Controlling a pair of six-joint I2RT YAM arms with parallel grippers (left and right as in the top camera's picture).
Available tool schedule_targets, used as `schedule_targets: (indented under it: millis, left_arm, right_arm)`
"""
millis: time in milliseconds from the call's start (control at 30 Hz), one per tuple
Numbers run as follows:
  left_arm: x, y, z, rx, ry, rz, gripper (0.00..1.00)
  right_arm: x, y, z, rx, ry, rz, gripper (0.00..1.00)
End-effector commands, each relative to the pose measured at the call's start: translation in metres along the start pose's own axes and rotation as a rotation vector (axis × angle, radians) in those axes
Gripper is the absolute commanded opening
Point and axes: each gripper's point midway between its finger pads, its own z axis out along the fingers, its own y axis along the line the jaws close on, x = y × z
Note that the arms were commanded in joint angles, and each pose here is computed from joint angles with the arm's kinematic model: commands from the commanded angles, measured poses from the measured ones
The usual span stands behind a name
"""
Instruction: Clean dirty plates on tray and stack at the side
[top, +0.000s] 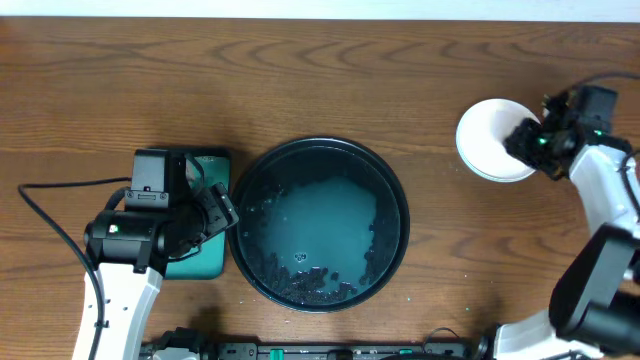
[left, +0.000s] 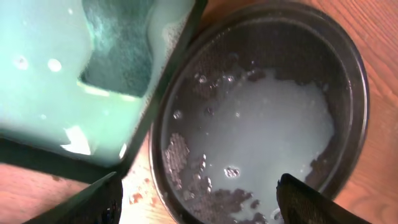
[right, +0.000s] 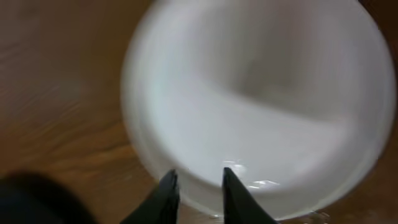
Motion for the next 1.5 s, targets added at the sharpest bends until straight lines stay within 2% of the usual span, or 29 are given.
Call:
schedule_targets:
  millis: [0, 167, 267, 467, 533, 567, 733, 867, 933, 1067, 1467]
  left_arm:
    - [-0.016, 0.015, 0.001, -0.091, -0.083, 0.101, 0.79]
    - [-0.043, 0.001, -0.026, -0.051, -0.239, 0.156, 0.80]
    - [-0.054, -0.012, -0.056, -0.002, -0.334, 0.194, 0.79]
    - [-0.045, -0.017, -0.115, 0.072, -0.484, 0.246, 0.79]
    - [-0.034, -0.013, -0.129, 0.090, -0.517, 0.249, 0.79]
    - [-0.026, -0.009, -0.136, 0.097, -0.530, 0.249, 0.80]
    - [0.018, 0.022, -0.162, 0.098, -0.589, 0.244, 0.80]
    - [0.035, 0.055, -0.176, 0.016, -0.676, 0.209, 0.79]
    - [0.041, 0.060, -0.181, 0.025, -0.709, 0.205, 0.79]
    - [0.047, 0.063, -0.187, 0.053, -0.746, 0.188, 0.80]
    - [0.054, 0.064, -0.173, 0.049, -0.683, 0.197, 0.80]
  right_arm:
    - [-0.020, 0.056, -0.045, -0.092, -0.131, -0.217, 0.28]
    - [-0.011, 0.104, -0.081, -0.153, -0.202, -0.378, 0.40]
    - [-0.002, 0.128, -0.100, -0.184, -0.233, -0.464, 0.51]
    - [0.008, 0.149, -0.131, -0.173, -0.300, -0.538, 0.72]
    - [0.014, 0.154, -0.137, -0.175, -0.307, -0.573, 0.84]
    - [0.017, 0.157, -0.141, -0.180, -0.308, -0.595, 0.99]
    - [0.027, 0.169, -0.150, -0.202, -0.317, -0.649, 0.99]
    - [0.030, 0.169, -0.149, -0.203, -0.309, -0.650, 0.99]
    - [0.031, 0.168, -0.149, -0.201, -0.303, -0.649, 0.99]
    - [0.031, 0.169, -0.149, -0.202, -0.304, -0.649, 0.99]
    - [0.038, 0.163, -0.146, -0.191, -0.265, -0.642, 0.99]
